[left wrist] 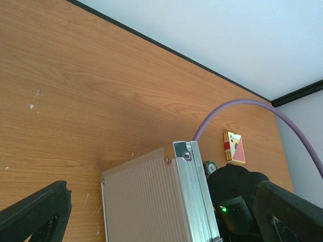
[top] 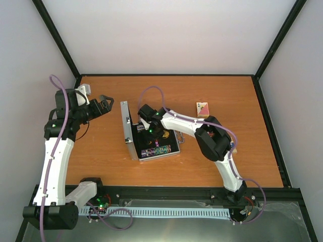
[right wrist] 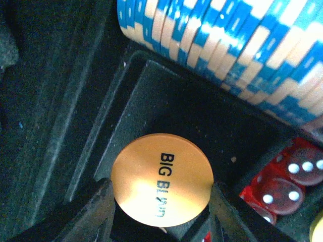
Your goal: Pack up texas hold em set
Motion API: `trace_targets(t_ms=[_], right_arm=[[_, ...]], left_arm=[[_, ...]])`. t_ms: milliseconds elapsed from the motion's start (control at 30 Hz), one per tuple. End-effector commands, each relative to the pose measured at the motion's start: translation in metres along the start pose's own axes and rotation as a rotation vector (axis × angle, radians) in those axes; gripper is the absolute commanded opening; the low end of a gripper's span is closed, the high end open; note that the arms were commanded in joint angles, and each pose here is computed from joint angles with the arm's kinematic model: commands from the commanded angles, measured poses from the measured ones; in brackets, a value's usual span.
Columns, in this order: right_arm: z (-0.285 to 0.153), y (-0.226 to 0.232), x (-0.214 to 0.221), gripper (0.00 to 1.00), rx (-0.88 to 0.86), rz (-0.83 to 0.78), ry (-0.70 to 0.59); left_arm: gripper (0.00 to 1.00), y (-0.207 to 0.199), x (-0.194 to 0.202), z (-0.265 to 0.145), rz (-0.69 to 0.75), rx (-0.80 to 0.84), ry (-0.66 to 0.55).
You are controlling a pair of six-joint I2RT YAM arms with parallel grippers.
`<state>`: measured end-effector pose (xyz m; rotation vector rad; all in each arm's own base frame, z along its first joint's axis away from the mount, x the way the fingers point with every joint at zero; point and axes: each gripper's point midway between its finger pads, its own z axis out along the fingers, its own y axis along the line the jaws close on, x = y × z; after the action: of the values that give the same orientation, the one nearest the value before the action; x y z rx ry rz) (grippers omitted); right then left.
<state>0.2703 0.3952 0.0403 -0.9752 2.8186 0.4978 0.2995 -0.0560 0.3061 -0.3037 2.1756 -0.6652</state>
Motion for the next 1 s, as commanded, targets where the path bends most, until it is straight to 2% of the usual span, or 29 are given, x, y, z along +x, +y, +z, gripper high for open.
trace_targets(t_ms=[0,433,633,967], right_arm=[[0.009,-0.002,-0.006,0.51,0.036,0.0,-0.008],[0.008,-0.014,-0.014,0.54,0.109,0.01,-0.029],[0.002,-0.011,-0.019,0.6,0.103,-0.008,-0.05],[-0.019,-0.005,-0.024,0.63,0.094,-0.04,-0.086]], left_arm=[[1.0,-0.003,0.002,-0.003,0.026,0.008,0.001],[1.0,-0.001,0.0,0.001,0.028,0.002,0.002],[1.0,0.002,0.002,0.006,0.021,0.0,0.015],[1.0,0.005,-0.005,0.005,0.038,-0.029,-0.007]])
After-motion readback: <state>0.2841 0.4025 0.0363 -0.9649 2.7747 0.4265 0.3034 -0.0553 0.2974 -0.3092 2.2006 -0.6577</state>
